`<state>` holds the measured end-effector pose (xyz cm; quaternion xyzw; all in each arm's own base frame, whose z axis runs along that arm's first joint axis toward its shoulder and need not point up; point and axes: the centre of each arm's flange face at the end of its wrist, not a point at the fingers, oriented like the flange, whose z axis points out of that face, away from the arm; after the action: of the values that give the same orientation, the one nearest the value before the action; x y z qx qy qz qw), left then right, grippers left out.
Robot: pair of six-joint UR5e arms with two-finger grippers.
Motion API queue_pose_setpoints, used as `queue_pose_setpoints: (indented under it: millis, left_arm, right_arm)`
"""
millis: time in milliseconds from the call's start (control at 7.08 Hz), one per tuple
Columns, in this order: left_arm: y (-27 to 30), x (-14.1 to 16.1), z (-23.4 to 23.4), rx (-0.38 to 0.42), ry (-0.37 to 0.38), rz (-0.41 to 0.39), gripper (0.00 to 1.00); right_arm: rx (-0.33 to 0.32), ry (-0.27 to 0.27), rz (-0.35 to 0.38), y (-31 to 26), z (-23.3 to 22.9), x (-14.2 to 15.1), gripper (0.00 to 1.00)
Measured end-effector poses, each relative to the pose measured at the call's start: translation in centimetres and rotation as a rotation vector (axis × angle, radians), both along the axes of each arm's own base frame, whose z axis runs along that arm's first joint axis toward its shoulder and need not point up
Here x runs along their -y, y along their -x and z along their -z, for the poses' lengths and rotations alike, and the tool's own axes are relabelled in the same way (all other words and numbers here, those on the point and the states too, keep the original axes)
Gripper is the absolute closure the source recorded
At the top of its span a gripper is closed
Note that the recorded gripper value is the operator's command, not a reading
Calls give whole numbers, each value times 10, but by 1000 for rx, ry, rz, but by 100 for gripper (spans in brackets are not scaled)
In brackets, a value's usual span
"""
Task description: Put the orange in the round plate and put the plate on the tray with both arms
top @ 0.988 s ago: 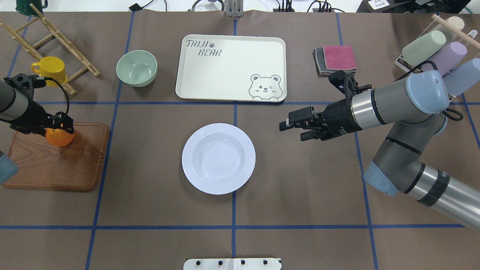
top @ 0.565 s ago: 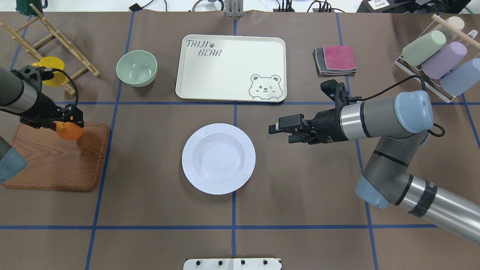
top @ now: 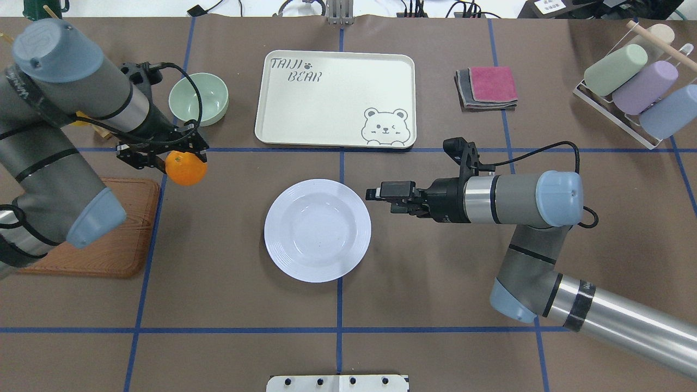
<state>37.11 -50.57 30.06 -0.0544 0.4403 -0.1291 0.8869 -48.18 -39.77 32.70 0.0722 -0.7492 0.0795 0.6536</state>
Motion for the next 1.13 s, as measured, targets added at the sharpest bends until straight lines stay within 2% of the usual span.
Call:
queue_pose_setpoints:
  millis: [282, 706, 1129]
  left_arm:
    - [-54, -27, 45, -19, 13, 15, 28]
    - [-123, -75, 80, -25, 17, 16, 24]
    - [-168, -83, 84, -10, 23, 32, 20]
  right_arm:
    - [-28, 15, 12, 19, -15, -8, 8]
    - [-51, 32, 20, 44, -25, -25, 8]
    - [-38, 33, 24, 54, -16, -30, 10]
